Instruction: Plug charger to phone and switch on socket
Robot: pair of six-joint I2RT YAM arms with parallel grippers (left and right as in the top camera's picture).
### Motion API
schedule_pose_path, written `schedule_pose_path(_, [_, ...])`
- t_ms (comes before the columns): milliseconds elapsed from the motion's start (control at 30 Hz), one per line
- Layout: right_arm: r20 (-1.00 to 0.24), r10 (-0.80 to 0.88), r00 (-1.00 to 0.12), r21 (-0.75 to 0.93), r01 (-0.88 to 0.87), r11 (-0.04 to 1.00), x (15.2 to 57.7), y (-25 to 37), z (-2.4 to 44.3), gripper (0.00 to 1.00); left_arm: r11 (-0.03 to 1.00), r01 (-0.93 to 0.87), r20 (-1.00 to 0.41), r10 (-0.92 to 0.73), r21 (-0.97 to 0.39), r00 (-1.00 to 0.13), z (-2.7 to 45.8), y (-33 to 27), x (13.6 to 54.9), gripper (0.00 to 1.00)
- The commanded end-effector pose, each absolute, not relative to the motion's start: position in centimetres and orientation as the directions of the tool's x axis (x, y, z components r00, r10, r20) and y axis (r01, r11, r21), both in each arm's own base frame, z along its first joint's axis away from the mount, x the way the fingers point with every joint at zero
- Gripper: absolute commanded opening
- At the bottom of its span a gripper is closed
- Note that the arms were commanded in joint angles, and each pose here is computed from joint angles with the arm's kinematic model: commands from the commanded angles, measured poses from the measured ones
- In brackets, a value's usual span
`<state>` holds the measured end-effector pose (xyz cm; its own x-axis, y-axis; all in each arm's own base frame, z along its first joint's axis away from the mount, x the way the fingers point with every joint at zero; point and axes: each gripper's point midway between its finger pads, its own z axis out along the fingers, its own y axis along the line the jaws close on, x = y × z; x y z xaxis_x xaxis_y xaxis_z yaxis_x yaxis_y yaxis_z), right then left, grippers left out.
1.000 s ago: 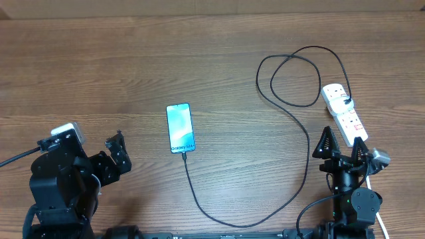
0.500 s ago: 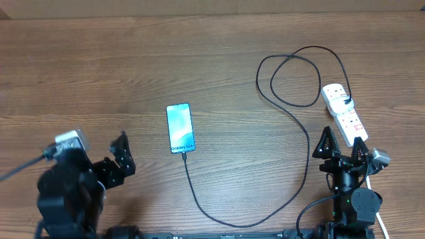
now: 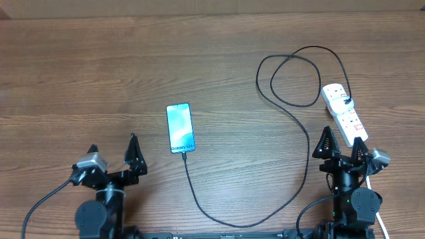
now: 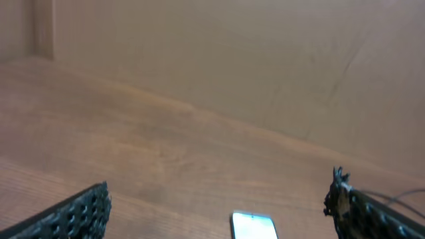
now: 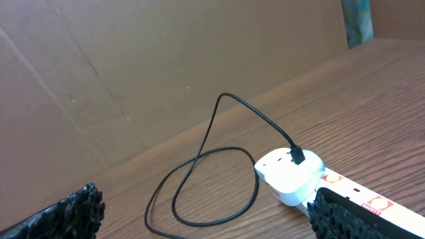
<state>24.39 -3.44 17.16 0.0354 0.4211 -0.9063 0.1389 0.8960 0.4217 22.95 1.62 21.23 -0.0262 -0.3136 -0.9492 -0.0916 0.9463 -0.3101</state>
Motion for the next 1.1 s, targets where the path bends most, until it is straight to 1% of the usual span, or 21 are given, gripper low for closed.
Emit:
schedule_pose_path(0, [-0.909, 0.414, 0.039, 0.415, 0.139, 0.899, 24.4, -3.5, 17.0, 1.00, 0.964, -0.062, -0.966, -0.258, -0.258, 0.012, 19.9, 1.3, 23.9, 1.00])
schedule_pose_path(133, [-0.909, 0.414, 0.039, 0.415, 0.139, 0.899, 24.4, -3.5, 17.0, 1.00, 0.978, -0.054, -0.978, -0.201, -0.203, 0.054, 18.5, 1.4, 24.6, 1.00])
schedule_pose_path(167, [-0.909, 0.414, 0.039, 0.415, 0.139, 0.899, 24.4, -3.5, 17.0, 1.00, 0.978, -0.059, -0.980, -0.198, -0.200, 0.036, 18.0, 1.4, 24.6, 0.99])
schedule_pose_path(267, [-0.909, 0.414, 0.039, 0.415, 0.139, 0.899, 24.4, -3.5, 17.0, 1.00, 0.990, -0.061, -0.992, -0.126, -0.128, 0.027, 17.9, 1.4, 24.6, 1.00])
schedule_pose_path(300, [-0.909, 0.414, 0.039, 0.415, 0.139, 0.899, 24.4, -3.5, 17.0, 1.00, 0.993, -0.063, -0.995, -0.103, -0.104, 0.008, 17.5, 1.4, 24.6, 1.00])
schedule_pose_path(400, [-0.909, 0.414, 0.039, 0.415, 0.139, 0.899, 24.4, -3.5, 17.0, 1.00, 0.994, -0.042, -0.992, -0.100, -0.097, -0.076, 15.5, 0.9, 24.6, 0.99])
schedule_pose_path(1067, [-0.909, 0.414, 0.039, 0.415, 0.139, 0.899, 24.4, -3.5, 17.0, 1.00, 0.995, -0.035, -0.993, -0.095, -0.093, -0.074, 15.6, 0.8, 24.6, 1.00])
